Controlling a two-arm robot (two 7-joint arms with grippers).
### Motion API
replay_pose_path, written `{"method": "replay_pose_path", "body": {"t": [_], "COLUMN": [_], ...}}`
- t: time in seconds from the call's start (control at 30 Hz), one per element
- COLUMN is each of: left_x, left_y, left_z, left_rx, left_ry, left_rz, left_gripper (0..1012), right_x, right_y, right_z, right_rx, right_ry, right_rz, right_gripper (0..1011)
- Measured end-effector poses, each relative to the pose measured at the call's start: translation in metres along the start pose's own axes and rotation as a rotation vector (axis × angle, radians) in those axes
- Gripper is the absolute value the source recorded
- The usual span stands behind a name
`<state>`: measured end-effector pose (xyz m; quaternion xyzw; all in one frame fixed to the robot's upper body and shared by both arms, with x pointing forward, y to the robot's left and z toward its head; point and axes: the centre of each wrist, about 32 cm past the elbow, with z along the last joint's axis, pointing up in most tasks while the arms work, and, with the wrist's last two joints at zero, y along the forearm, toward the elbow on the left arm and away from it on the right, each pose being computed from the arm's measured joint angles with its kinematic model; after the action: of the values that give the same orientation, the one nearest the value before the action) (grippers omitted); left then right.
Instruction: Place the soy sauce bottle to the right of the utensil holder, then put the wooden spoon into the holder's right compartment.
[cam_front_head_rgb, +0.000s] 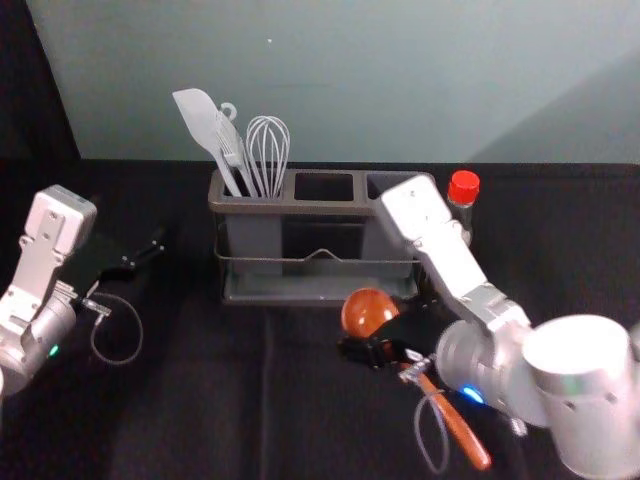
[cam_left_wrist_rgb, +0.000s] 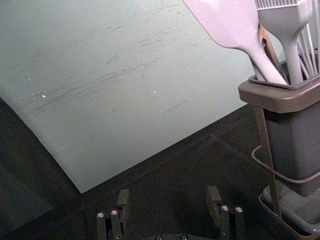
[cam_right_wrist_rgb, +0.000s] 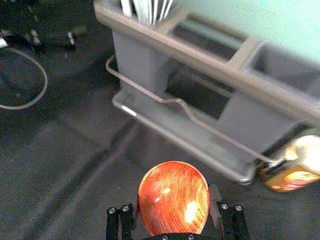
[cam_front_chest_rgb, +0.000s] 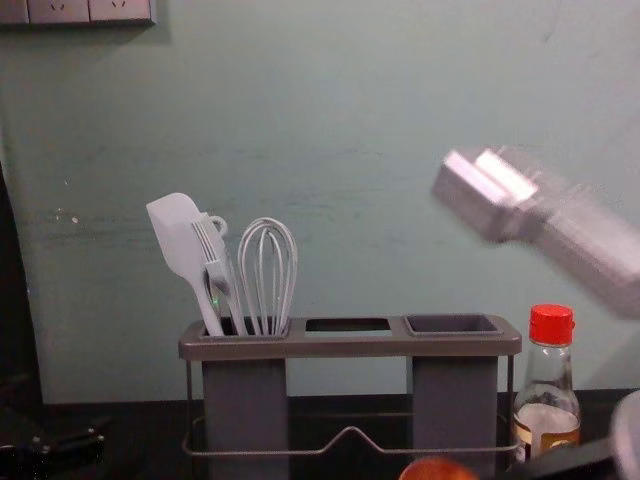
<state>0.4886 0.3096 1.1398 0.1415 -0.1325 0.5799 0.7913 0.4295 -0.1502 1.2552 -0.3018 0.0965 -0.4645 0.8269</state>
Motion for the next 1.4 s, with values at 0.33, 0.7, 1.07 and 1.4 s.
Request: {"method": "replay_pose_path", "body": {"t": [0.33,0.7,1.07,1.4], "left_x": [0.0,0.0,0.0,0.0], "left_y": [0.0,0.0,0.0,0.0], "left_z": [0.0,0.0,0.0,0.0], "left_rx": [0.0,0.0,0.0,0.0], "left_ry": [0.0,0.0,0.0,0.0], "left_rz": [0.0,0.0,0.0,0.0], "left_gripper": [1000,1000,1000,1000], "right_x": [0.004,0.002,0.008,0.008], "right_y": [-0.046,-0.044,-0.041,-0.041], "right_z": [-0.027,-0.071,-0.09,-0.09], "right_rx": [0.227,0.659,0.892,0.891], "right_ry": [-0.109,-0.111,0.006,-0.001], "right_rz": [-0.113,-0.172,-0.169,-0.168], "right_gripper": [837,836,837,837]}}
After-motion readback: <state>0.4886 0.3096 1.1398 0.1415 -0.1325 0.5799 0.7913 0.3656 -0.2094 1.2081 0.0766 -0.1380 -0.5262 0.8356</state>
